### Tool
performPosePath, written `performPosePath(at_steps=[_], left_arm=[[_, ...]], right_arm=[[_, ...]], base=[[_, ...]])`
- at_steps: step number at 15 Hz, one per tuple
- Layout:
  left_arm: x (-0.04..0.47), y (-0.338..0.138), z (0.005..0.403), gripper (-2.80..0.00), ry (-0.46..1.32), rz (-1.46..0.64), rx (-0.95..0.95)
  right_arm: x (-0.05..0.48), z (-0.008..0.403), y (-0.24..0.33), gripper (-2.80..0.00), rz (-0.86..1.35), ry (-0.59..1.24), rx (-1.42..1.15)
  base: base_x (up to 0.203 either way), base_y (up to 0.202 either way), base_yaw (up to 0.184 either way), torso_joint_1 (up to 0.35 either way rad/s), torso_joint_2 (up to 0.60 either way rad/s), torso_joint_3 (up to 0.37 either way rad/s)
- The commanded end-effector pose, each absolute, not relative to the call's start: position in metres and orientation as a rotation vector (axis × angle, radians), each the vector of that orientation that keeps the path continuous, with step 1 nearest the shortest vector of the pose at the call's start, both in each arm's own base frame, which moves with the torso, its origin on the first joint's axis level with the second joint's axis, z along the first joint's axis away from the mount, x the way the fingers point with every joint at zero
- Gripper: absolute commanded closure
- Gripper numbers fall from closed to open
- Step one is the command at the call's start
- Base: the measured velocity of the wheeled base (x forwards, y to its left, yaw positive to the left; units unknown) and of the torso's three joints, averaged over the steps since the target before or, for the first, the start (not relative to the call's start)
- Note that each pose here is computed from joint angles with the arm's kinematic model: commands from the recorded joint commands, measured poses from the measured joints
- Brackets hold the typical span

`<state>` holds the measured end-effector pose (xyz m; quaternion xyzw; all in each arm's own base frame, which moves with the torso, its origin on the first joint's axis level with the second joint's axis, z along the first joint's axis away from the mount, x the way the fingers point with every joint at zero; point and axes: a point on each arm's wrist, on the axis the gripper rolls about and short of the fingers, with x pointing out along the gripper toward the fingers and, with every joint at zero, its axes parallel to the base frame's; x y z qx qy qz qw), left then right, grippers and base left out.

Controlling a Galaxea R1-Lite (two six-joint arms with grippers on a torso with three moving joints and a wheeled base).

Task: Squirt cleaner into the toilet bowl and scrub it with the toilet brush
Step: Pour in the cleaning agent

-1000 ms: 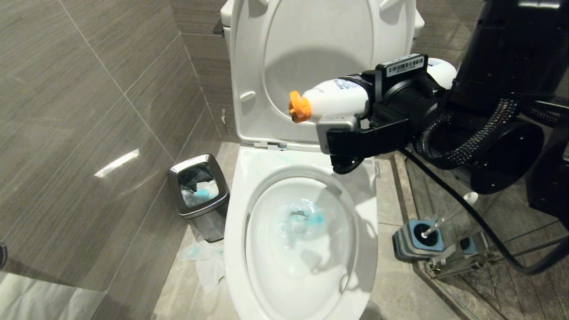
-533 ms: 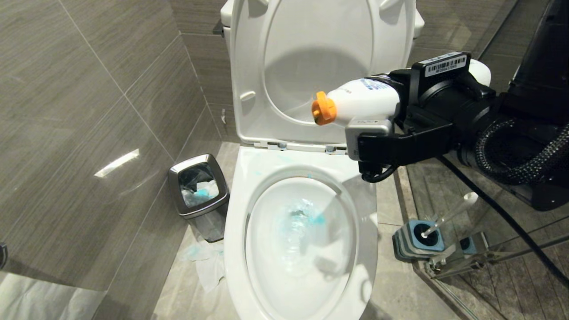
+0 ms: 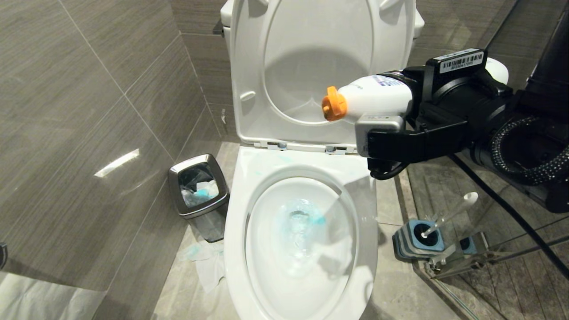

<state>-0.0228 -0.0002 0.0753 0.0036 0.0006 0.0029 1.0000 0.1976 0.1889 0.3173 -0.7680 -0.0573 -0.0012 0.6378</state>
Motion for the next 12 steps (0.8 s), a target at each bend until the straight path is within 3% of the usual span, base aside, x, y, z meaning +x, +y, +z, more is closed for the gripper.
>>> performPosePath(at_steps=[1, 12], left_arm=[[-0.0227, -0.0002, 0.0749, 0.00, 0.003, 0.006, 0.008], [-0.0227, -0.0002, 0.0749, 0.00, 0.003, 0.006, 0.008]], right_arm=[[0.1975, 0.3157, 0.1886, 0.00, -0.004, -0.126, -1.772], [0.2044, 0.3088, 0.1959, 0.00, 0.000, -0.112, -1.958]], base=[[0.000, 0.000, 0.000, 0.000, 0.00, 0.000], [0.000, 0.000, 0.000, 0.000, 0.00, 0.000]])
